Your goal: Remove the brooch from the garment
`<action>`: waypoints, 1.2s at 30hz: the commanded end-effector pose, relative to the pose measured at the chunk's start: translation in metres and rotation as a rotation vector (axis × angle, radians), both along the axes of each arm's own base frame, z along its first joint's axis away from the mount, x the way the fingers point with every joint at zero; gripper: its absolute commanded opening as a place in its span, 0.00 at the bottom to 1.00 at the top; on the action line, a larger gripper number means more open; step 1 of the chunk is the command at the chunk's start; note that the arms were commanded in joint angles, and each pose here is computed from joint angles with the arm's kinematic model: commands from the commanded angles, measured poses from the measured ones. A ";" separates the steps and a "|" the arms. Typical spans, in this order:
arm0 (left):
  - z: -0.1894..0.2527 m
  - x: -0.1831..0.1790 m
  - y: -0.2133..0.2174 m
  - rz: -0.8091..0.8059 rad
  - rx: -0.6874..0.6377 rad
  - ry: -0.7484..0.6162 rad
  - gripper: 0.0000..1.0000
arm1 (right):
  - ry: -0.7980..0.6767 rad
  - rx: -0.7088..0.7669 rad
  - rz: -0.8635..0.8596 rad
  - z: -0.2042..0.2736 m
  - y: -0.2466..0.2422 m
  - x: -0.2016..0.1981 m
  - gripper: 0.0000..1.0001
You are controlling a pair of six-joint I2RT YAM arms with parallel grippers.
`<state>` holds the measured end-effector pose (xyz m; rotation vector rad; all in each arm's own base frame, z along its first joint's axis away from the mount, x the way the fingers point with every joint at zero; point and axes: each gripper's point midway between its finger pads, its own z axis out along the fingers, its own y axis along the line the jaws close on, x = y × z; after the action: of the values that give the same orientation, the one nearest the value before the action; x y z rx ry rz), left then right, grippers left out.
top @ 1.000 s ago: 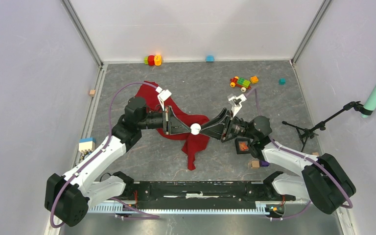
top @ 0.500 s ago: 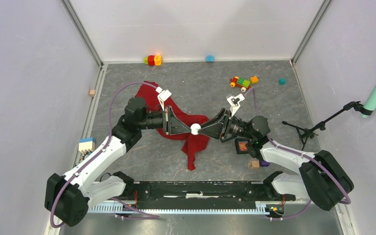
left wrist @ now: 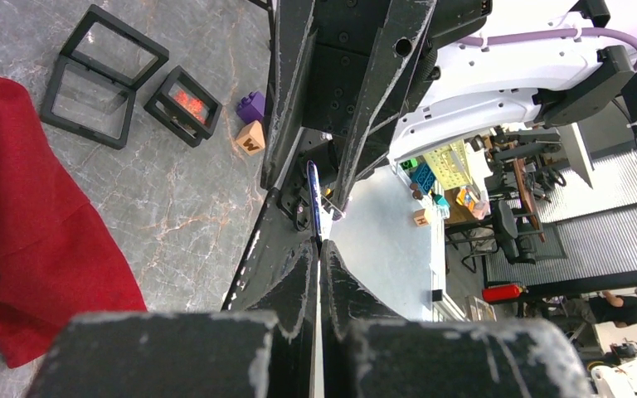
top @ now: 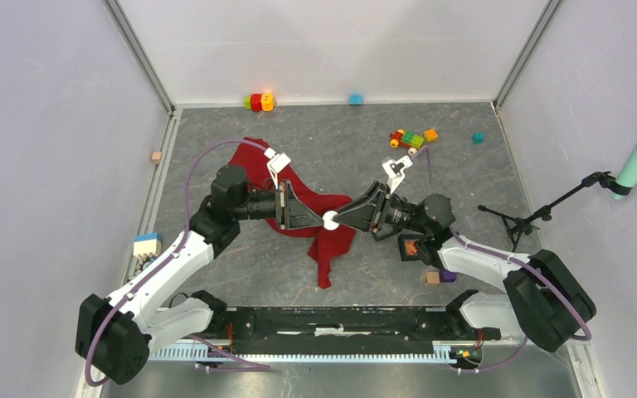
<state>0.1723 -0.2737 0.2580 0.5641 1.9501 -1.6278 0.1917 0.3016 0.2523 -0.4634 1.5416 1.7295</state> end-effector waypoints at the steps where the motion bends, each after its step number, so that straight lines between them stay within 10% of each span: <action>1: 0.012 -0.008 -0.001 -0.029 -0.037 -0.024 0.02 | -0.054 0.036 0.005 0.020 0.007 0.002 0.39; 36: 0.024 -0.016 0.001 -0.044 -0.076 -0.050 0.02 | -0.077 0.156 0.072 0.034 -0.002 -0.023 0.47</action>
<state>0.1670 -0.2728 0.2704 0.5776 1.8941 -1.6485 0.1782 0.3028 0.2745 -0.4695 1.4212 1.8235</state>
